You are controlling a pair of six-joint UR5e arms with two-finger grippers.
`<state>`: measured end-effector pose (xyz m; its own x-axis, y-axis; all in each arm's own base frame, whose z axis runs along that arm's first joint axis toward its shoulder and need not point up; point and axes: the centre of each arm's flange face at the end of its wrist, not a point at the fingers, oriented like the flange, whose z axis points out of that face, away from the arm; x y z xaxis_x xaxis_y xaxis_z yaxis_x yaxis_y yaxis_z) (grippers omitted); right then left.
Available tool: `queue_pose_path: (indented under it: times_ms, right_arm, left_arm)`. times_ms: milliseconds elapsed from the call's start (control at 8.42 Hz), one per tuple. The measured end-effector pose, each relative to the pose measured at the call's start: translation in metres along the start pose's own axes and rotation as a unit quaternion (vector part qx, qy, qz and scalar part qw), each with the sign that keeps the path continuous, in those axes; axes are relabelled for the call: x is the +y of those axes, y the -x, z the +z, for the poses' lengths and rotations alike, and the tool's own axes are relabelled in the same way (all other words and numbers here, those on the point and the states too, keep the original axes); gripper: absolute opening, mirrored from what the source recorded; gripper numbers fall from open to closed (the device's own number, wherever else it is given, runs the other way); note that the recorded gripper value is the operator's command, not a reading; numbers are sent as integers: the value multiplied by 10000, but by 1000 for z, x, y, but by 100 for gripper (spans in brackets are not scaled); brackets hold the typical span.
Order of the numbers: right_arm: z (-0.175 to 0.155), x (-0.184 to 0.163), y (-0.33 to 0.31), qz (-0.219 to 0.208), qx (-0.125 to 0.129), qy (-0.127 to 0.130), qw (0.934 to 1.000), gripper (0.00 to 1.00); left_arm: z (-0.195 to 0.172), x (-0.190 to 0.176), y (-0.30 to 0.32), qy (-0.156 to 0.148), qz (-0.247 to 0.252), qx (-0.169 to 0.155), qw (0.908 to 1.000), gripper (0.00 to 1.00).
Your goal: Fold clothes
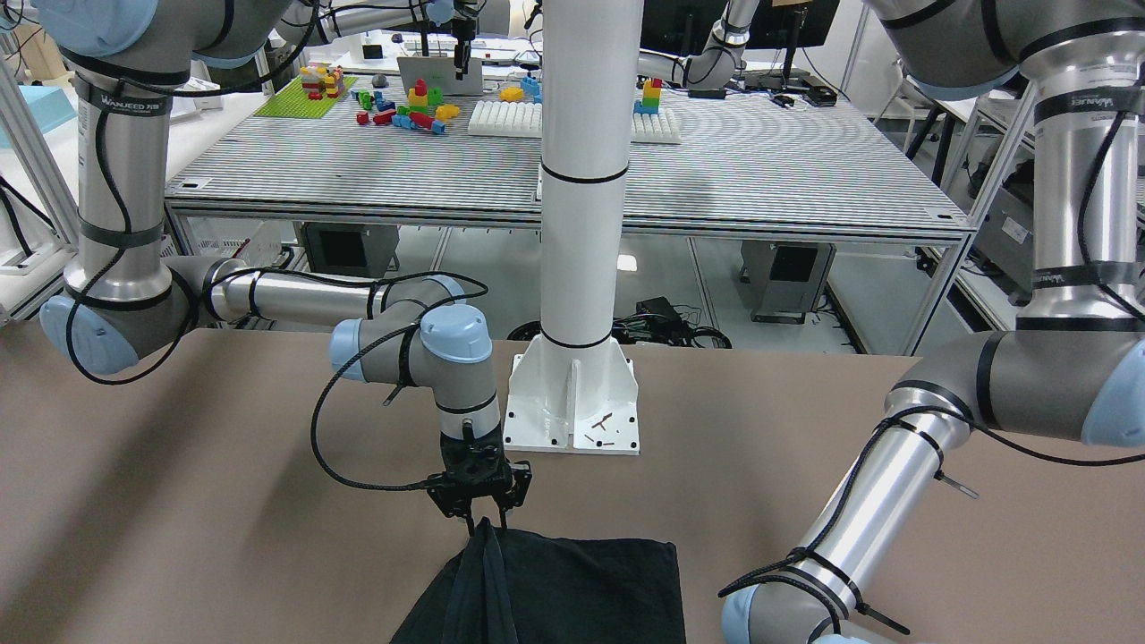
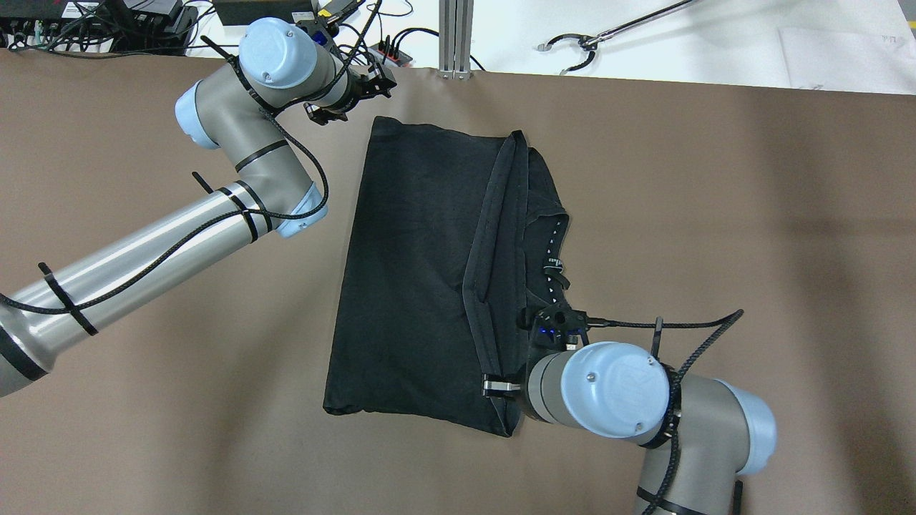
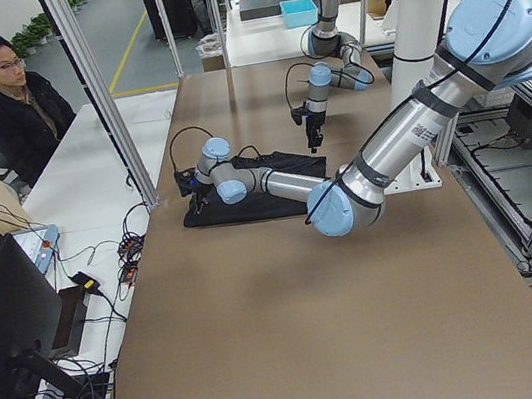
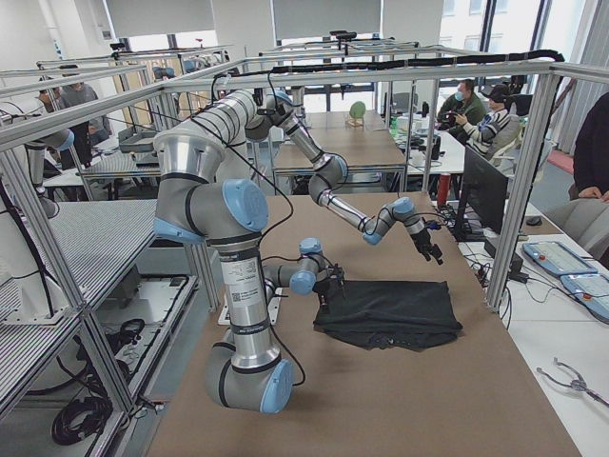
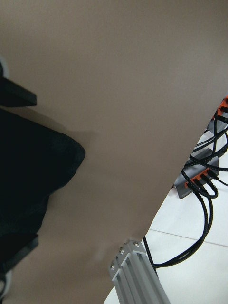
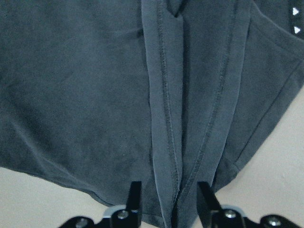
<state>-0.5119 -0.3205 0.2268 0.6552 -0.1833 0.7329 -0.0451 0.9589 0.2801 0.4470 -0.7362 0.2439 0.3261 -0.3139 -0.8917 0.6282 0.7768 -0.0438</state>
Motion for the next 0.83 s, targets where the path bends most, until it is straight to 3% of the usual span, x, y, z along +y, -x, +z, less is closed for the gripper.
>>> queue_pose_path:
  times_ms: [238, 475, 832]
  right_arm:
    - [14, -4, 13, -595, 172, -71, 9981, 50]
    - [29, -6, 15, -851, 328, -55, 9958, 50]
    - [50, -5, 22, -964, 530, -79, 9939, 27]
  left_arm:
    - [1, 4, 7, 11, 17, -12, 10000, 94]
    - [2, 8, 8, 21, 10, -13, 10000, 94]
    - [8, 25, 5, 95, 38, -17, 9999, 94]
